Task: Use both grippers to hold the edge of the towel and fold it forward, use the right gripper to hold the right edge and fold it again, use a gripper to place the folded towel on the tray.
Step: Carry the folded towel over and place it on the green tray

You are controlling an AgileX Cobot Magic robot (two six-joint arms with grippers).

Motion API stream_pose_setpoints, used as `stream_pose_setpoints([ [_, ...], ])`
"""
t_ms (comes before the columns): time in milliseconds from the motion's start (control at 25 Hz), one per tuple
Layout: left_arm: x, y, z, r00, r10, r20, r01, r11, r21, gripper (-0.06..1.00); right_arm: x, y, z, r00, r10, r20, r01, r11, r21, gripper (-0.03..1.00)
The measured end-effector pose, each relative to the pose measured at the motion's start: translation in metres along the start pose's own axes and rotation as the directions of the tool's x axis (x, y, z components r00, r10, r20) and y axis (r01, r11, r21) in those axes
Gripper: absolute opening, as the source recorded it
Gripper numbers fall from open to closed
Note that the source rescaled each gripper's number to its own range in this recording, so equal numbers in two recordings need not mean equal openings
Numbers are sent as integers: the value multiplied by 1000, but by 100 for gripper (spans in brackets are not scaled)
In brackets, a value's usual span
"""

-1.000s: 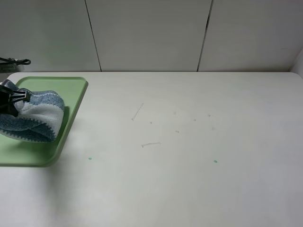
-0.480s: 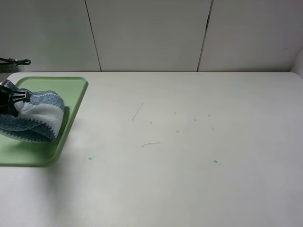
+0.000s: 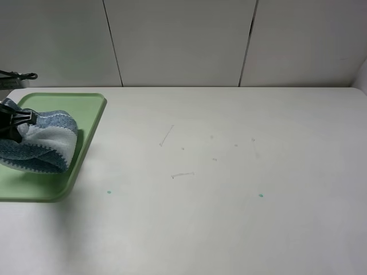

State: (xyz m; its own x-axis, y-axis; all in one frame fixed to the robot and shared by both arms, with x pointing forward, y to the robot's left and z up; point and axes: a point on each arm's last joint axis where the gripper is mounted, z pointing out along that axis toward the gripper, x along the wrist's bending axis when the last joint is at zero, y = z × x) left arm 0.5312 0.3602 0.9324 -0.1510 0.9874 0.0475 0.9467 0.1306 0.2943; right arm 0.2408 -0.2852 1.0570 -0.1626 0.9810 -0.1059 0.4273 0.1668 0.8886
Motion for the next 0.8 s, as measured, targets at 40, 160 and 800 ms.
stream_pose_setpoints([
  [40,0,0,0,1000,0,0,0,1000,1,15,0,0,0,1000,0,0,0,1000,0,100],
  [160,0,-1,0,1000,0,0,0,1000,13,15,0,0,0,1000,0,0,0,1000,0,100],
  [800,0,-5,0,1000,23,1,-23,998,51,64,0,0,0,1000,0,0,0,1000,0,100],
])
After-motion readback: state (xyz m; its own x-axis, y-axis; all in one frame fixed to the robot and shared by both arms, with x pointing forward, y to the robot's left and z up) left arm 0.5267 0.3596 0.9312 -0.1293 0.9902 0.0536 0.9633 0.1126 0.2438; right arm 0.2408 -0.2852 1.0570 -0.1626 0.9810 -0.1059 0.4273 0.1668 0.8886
